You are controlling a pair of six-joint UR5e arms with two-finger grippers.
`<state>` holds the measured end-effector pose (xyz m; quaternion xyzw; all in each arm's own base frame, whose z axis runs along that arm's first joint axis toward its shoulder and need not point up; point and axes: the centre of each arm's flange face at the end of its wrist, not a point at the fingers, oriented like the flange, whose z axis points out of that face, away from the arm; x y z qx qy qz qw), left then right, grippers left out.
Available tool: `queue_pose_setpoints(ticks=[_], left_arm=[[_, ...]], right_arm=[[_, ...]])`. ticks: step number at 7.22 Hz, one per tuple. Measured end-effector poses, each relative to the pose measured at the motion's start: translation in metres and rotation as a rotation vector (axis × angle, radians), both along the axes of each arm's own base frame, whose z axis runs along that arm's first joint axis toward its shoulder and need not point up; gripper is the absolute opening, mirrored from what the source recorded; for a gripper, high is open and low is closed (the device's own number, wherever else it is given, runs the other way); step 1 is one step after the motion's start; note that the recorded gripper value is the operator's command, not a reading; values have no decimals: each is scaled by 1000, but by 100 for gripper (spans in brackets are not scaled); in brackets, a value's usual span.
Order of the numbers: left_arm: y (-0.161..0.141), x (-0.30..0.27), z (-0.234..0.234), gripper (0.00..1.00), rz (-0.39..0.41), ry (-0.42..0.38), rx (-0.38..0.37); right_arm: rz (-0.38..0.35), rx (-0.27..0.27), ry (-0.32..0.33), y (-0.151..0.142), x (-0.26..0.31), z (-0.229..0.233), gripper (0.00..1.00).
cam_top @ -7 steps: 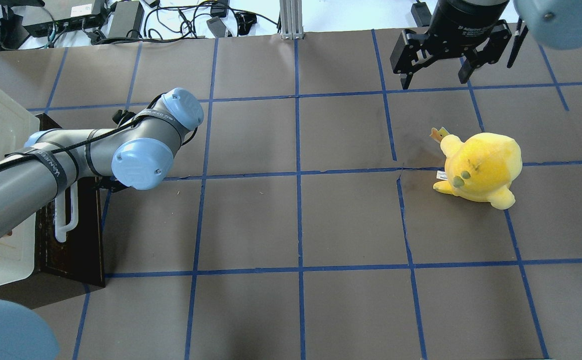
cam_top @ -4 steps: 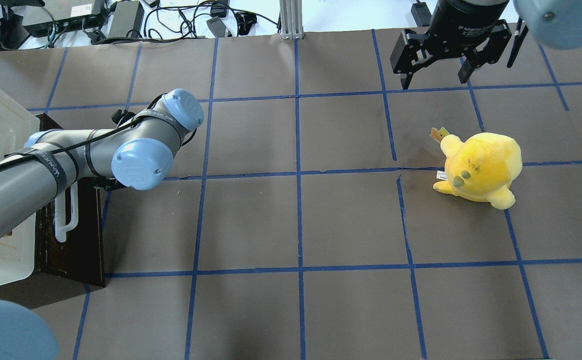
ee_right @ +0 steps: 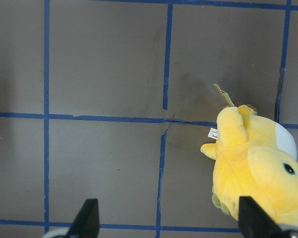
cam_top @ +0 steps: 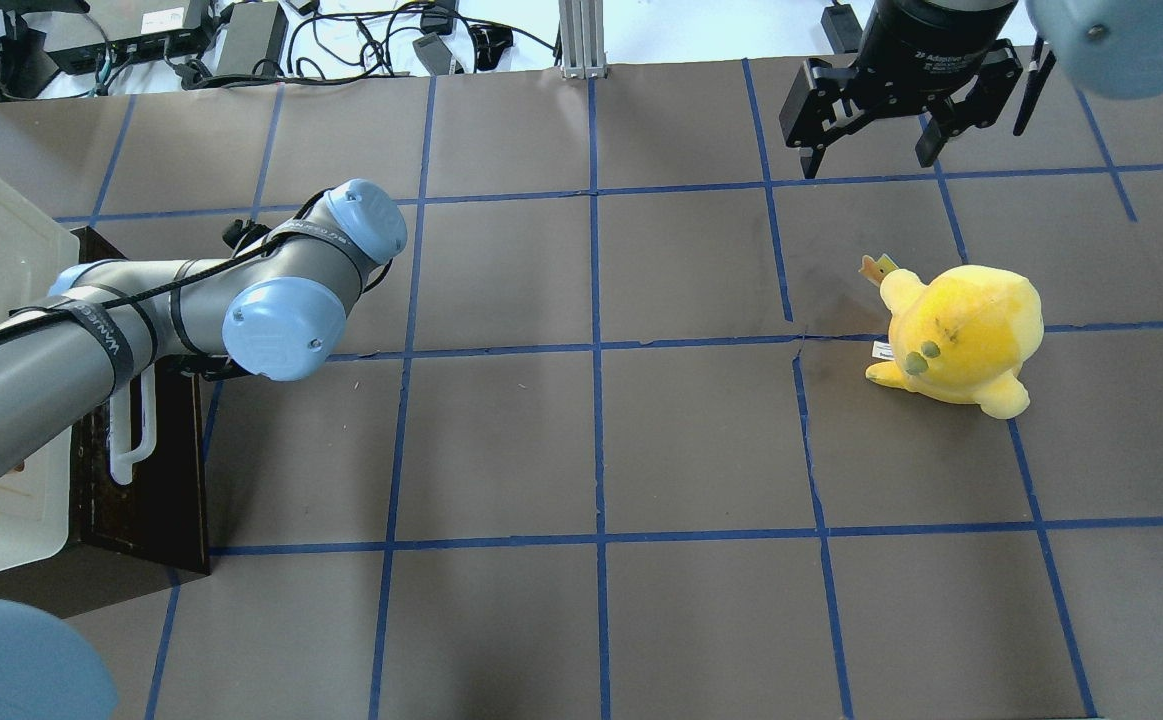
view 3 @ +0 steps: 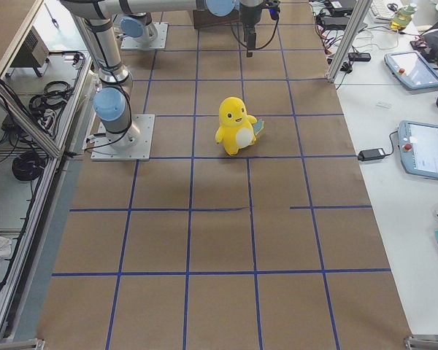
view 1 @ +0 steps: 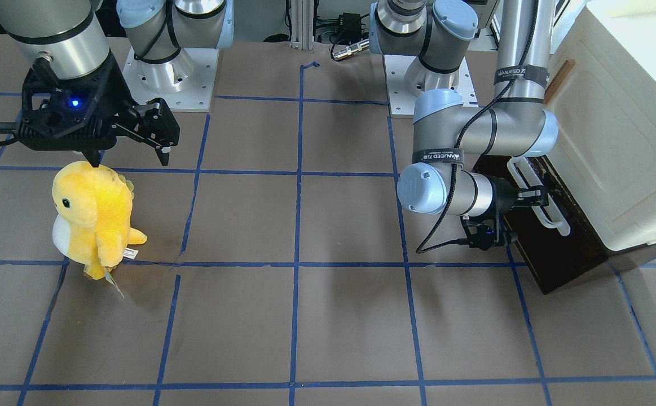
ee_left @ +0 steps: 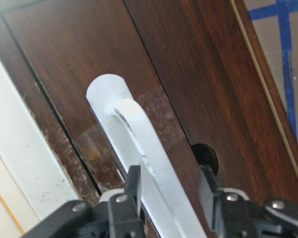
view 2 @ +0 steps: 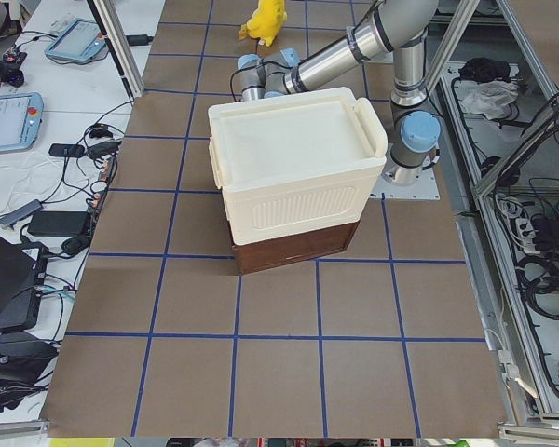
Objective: Pull drawer sideways
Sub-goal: 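Close the left gripper on the white drawer handle, then pull the handle with the left gripper, sliding the drawer out of the cabinet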
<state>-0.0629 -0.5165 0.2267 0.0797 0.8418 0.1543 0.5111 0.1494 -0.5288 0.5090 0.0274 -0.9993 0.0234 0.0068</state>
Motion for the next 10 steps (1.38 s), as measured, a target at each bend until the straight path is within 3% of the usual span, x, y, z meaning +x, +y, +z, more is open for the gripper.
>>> queue_pose_setpoints(ticks=[6,10], left_arm=[[2,3,-3,49,7,-4,4],[4,4,-7,39,9,-4,10]], right_arm=[[0,0,0,0,0,0,100],[1,0,0,0,0,0,100]])
